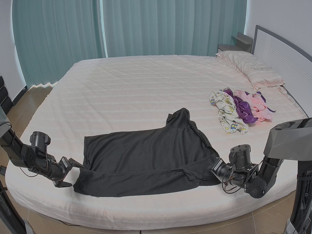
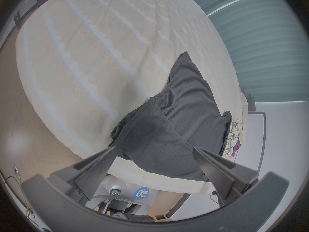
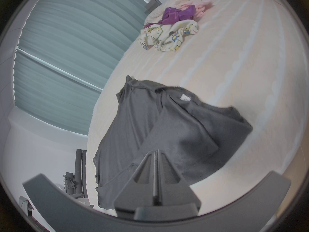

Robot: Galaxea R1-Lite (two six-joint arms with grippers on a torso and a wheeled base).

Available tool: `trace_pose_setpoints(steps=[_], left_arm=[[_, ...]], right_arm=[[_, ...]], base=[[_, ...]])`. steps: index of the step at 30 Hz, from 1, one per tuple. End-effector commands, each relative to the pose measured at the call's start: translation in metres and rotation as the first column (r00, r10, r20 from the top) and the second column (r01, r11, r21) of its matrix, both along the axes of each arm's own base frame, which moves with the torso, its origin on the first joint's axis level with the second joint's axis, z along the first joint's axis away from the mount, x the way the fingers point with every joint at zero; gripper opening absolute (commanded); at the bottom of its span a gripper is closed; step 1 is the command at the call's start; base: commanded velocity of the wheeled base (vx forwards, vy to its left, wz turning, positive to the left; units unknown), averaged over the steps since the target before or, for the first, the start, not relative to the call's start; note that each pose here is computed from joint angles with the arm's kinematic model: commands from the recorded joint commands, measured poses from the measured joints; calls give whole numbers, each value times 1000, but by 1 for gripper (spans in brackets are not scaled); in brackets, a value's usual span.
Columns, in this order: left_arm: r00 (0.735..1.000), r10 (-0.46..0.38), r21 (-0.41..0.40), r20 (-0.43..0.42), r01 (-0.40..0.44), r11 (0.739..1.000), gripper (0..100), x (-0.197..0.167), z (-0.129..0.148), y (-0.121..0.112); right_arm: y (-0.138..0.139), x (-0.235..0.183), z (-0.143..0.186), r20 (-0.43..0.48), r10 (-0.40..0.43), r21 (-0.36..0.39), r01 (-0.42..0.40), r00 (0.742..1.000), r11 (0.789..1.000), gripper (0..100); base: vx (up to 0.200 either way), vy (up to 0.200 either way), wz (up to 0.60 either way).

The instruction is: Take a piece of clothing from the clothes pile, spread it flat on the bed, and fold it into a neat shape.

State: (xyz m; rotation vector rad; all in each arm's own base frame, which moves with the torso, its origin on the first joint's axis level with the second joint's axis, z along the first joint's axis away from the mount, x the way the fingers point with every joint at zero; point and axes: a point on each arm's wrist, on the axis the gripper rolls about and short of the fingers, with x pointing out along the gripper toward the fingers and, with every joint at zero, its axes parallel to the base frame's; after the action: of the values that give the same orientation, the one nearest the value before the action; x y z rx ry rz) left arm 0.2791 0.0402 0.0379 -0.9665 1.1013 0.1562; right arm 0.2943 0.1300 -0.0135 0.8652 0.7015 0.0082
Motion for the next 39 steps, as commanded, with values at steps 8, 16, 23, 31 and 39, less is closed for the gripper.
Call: trace_pose_setpoints(steps=[8, 16, 23, 31, 39], left_arm=[[998, 23, 4, 54, -23, 1000, 100, -2, 1, 0], [997, 39, -6, 67, -39, 999, 100, 0, 2, 0], [997, 39, -6, 65, -39, 999, 100, -1, 2, 0], [997, 41, -2, 68, -41, 999, 100, 0, 2, 0], [996, 43, -3, 72, -43, 999, 100, 1, 3, 1]], right_arm=[[-10, 8, 24, 88, -2, 9, 1, 996, 1000, 100], [-12, 1, 23, 75, 0, 7, -1, 997, 1000, 100], [-14, -7, 23, 91, 6, 11, -7, 996, 1000, 100], [-13, -7, 23, 95, 7, 12, -8, 995, 1000, 100], [-14, -8, 22, 92, 5, 12, -6, 996, 1000, 100]], base=[[0, 0, 0], [175, 0, 0], [200, 0, 0], [25, 0, 0], [0, 0, 0]])
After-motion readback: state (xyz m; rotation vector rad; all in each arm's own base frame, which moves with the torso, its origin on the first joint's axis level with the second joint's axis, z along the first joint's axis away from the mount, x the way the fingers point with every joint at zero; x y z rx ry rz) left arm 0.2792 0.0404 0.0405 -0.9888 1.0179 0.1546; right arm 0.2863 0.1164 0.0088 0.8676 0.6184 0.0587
